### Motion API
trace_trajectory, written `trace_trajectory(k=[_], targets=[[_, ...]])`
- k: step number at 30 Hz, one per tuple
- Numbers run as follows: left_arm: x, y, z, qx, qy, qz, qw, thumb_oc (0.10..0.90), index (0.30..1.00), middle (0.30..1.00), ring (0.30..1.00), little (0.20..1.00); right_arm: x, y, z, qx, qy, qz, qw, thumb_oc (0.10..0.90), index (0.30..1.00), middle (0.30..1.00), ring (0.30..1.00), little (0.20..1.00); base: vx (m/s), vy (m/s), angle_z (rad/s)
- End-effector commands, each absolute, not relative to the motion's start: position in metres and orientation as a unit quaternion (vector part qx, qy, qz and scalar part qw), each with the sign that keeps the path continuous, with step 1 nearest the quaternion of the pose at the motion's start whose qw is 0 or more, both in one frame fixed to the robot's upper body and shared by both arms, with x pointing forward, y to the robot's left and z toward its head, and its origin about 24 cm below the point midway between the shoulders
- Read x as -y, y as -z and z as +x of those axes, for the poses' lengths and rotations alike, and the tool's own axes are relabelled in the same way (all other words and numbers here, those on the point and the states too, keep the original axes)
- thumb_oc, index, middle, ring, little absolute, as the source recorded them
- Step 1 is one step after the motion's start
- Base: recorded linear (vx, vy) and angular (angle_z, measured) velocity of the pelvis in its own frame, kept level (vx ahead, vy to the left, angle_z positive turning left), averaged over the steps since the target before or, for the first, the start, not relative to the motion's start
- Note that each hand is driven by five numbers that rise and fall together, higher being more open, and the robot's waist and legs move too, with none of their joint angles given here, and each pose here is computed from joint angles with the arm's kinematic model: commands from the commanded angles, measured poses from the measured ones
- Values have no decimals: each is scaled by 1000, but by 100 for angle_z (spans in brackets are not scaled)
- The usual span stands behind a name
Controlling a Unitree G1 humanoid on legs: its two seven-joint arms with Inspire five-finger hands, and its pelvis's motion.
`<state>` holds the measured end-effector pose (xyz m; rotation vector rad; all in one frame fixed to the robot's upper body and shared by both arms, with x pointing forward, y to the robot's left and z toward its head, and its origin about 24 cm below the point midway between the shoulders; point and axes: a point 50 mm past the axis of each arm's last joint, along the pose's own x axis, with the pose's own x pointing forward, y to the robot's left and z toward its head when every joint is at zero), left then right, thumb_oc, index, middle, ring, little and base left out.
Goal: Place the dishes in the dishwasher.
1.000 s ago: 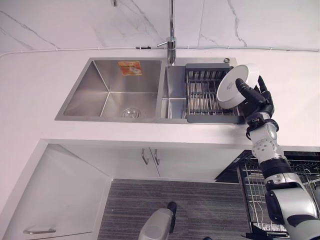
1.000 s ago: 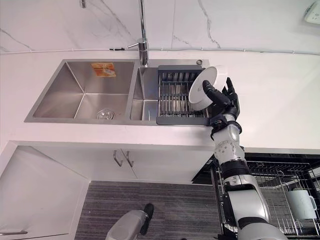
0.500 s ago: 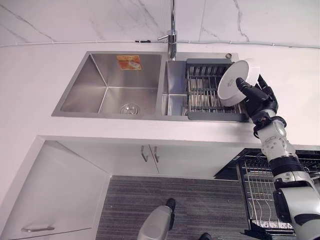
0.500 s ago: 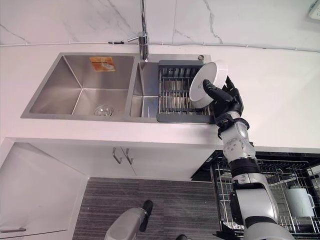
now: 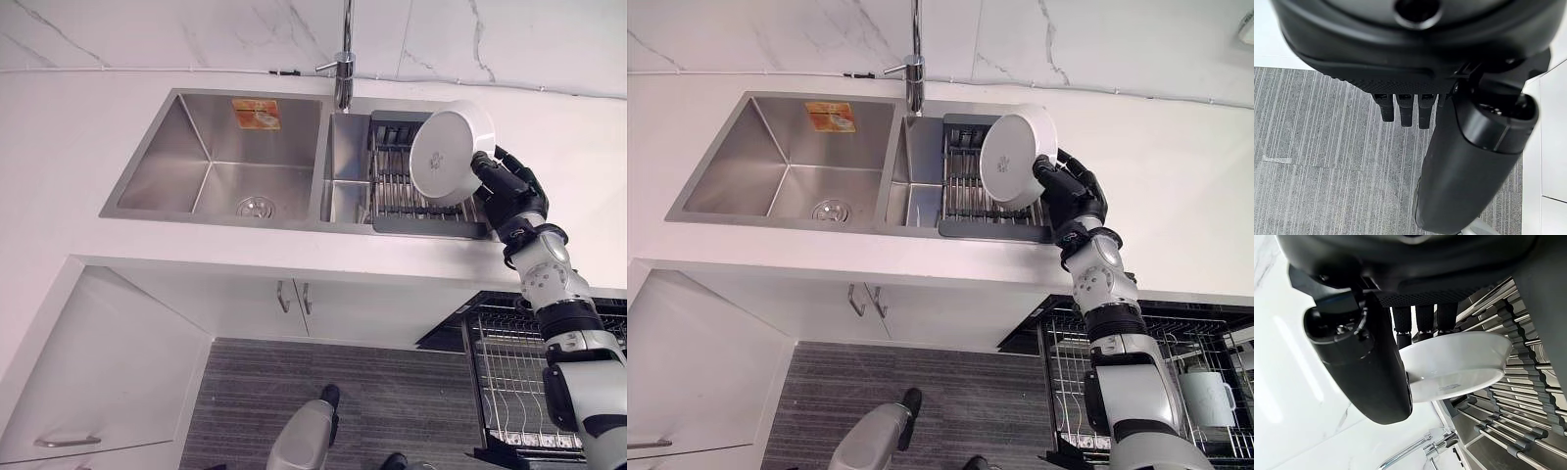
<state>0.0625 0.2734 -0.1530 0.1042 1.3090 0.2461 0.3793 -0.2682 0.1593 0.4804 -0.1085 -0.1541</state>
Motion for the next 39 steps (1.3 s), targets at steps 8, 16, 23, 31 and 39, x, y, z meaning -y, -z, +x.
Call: trace_trajectory(k=[8,16,23,31,39], targets=[[-307,143,40,-623,-139,90,764,800,900,900,900,900,283,-174,378,84,99,227,965,400,300,300,300,300,0,0,0],[-307,143,38,-626,-139,93,762,800,900,900,900,900,271,-185,375,159,72,328,928,400,300,300,300,300,-4,-4,0],[-303,147,29,-637,-147,92,751,800,900,900,900,900,236,-203,363,254,2,434,864,400,300,300,300,300,-49,-23,-7],[-297,151,19,-654,-162,81,735,800,900,900,900,900,207,-222,347,309,-51,479,820,400,300,300,300,300,-115,-32,-21],[-289,155,16,-671,-161,78,719,800,900,900,900,900,195,-228,327,337,-83,520,781,400,300,300,300,300,-130,-36,-27]])
